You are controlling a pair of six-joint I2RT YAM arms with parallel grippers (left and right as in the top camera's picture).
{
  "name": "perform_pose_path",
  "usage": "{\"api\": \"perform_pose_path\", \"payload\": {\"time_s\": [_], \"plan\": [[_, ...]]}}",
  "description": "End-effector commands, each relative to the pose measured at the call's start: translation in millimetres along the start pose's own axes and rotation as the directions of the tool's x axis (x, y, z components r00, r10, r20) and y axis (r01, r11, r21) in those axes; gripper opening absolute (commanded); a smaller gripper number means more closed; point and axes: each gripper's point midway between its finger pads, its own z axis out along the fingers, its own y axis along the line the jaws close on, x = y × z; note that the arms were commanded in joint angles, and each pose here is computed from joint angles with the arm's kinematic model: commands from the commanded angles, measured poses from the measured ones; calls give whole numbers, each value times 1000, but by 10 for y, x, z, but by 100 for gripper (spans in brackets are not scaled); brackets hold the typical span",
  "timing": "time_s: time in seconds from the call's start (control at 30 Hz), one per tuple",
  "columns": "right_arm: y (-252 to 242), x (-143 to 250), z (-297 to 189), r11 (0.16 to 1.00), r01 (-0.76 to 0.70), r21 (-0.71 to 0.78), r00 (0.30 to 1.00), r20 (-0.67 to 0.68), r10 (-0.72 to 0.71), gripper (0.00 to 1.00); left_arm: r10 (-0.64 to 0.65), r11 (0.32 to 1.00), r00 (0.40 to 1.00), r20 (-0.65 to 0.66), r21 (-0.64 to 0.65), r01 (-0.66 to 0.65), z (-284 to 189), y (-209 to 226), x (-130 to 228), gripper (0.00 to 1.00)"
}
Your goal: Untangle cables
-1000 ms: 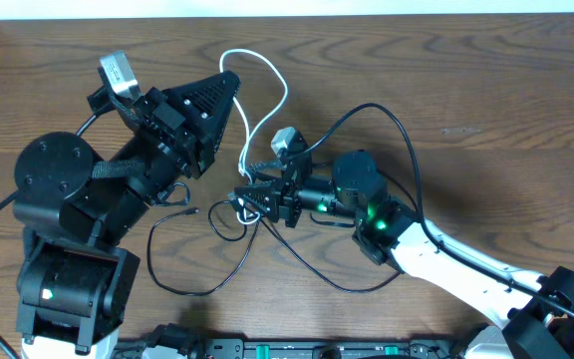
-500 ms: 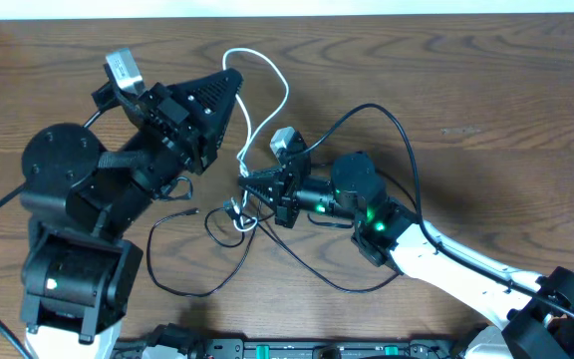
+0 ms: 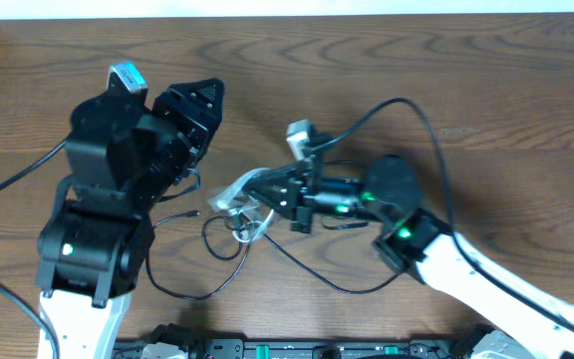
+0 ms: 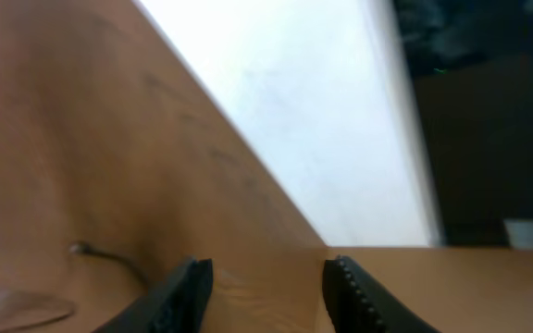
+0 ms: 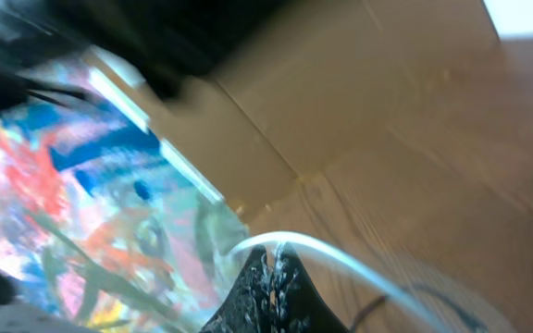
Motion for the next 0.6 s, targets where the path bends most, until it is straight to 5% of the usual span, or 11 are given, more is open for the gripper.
{"api": "perform_pose_path", "payload": {"time_s": [0.0,0.33,0.47,0.57], "plan": [[254,-292,-201,999,5,-36,998,66,-2,1,63,994,997,46,-96,-58,56,172,-91,48],[432,-728,-739,996,70,54,981,180,-79,1,155,950,985,-75,-262,-170,241,600,63,56],[9,-622,-870,978,-47,204,988,152,16,3,271,880,941,-203,-345,-327,305,899,175,56],[-447,-432,-998,907,-192,374,977,159,141,15,288,818,904,-317,-408,-404,390,1193,289,56]]}}
